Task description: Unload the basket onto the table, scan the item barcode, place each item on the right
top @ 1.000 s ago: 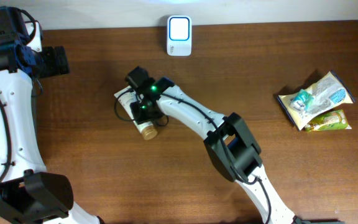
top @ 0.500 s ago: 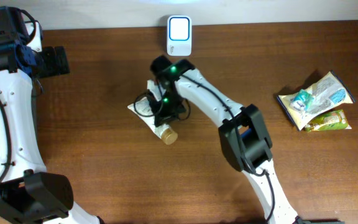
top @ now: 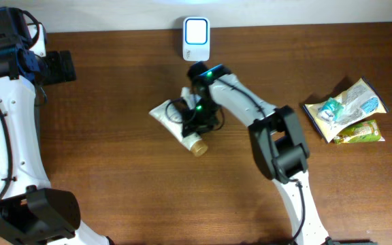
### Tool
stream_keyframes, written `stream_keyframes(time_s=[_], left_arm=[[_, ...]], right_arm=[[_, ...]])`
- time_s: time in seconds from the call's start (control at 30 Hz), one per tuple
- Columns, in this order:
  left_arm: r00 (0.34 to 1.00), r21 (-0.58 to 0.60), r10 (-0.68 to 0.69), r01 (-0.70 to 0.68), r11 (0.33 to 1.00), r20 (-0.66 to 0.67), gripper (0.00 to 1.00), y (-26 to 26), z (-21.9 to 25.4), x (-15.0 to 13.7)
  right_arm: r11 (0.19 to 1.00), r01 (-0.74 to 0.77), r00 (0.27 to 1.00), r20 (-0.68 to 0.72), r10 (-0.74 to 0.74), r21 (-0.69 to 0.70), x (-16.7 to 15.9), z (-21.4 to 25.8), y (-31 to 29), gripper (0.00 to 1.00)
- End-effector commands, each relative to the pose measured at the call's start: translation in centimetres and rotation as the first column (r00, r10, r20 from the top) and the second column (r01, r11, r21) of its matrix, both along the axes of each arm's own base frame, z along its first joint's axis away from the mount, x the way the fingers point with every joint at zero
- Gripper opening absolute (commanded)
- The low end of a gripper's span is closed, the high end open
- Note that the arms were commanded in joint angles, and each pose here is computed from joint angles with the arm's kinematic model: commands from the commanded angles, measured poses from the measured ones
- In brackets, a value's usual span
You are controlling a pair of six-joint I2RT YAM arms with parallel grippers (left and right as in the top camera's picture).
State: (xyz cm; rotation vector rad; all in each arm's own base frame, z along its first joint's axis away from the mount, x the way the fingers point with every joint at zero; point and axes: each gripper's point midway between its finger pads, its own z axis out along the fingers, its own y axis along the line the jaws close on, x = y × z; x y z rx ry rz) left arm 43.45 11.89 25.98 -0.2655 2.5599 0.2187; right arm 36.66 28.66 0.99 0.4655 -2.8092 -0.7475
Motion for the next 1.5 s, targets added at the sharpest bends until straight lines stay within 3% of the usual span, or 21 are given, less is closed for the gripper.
stream_keyframes(time_s=[0.0, 0.13, 0.27, 0.37, 0.47, 0.57, 0.7, 1.03, 1.1, 1.17, 1.27, 1.33, 1.47], left_arm=[[1.0, 0.004, -0.007, 0.007, 1.0, -0.004, 0.99, 0.1, -0.1, 0.0], [1.0, 0.003, -0.008, 0.008, 1.0, -0.003, 0.99, 0.1, -0.1, 0.0], [1.0, 0.004, -0.007, 0.007, 1.0, -0.004, 0.99, 0.1, -0.1, 0.0], [1.0, 0.004, -0.007, 0.007, 1.0, -0.004, 0.99, 0.1, -0.1, 0.0], [1.0, 0.003, -0.008, 0.008, 1.0, -0.003, 0.99, 0.1, -0.1, 0.0], [1.0, 0.003, -0.008, 0.008, 1.0, -0.003, 0.99, 0.1, -0.1, 0.0], [1.0, 0.003, -0.008, 0.008, 1.0, -0.003, 0.99, 0.1, -0.1, 0.0], [1.0, 0.004, -0.007, 0.007, 1.0, -0.004, 0.99, 0.1, -0.1, 0.0], [1.0, 0.003, -0.008, 0.008, 1.0, -0.003, 0.99, 0.1, -0.1, 0.0], [1.0, 0.003, -0.008, 0.008, 1.0, -0.003, 0.99, 0.1, -0.1, 0.0], [1.0, 0.004, -0.007, 0.007, 1.0, -0.004, 0.99, 0.1, -0.1, 0.0], [1.0, 0.004, -0.007, 0.007, 1.0, -0.004, 0.99, 0.1, -0.1, 0.0], [1.0, 0.003, -0.008, 0.008, 1.0, -0.003, 0.99, 0.1, -0.1, 0.0]], right_arm=[[0.999, -0.019, 0.998, 0.066, 0.017, 0.03, 2.1, 2.1, -2.8, 0.36], [0.992, -0.086, 0.971, 0.213, 0.103, -0.088, 4.1, 5.8, -4.1, 0.43], [0.967, -0.105, 0.915, 0.358, 0.186, -0.234, 5.7, 8.6, -3.1, 0.61], [0.927, -0.032, 0.866, 0.452, 0.212, -0.373, 6.5, 8.4, -1.5, 0.64], [0.849, 0.121, 0.756, 0.602, 0.256, -0.514, 8.7, 8.4, -0.3, 0.67], [0.811, 0.207, 0.671, 0.683, 0.29, -0.547, 10.5, 7.9, 1.0, 0.72], [0.8, 0.183, 0.645, 0.684, 0.34, -0.571, 11.6, 5.1, 2.0, 0.7], [0.712, 0.088, 0.701, 0.551, 0.453, -0.697, 9.4, -0.3, 1.0, 0.63], [0.683, 0.082, 0.712, 0.523, 0.469, -0.725, 9.1, -1.4, 0.1, 0.59], [0.668, 0.064, 0.724, 0.496, 0.48, -0.741, 8.4, -2.3, -0.5, 0.48], [0.656, 0.068, 0.722, 0.491, 0.487, -0.752, 8.4, -2.5, -0.7, 0.18], [0.657, 0.07, 0.721, 0.493, 0.486, -0.75, 8.4, -2.5, -0.7, 0.04], [0.657, 0.068, 0.721, 0.492, 0.488, -0.751, 8.4, -2.5, -0.7, 0.04]])
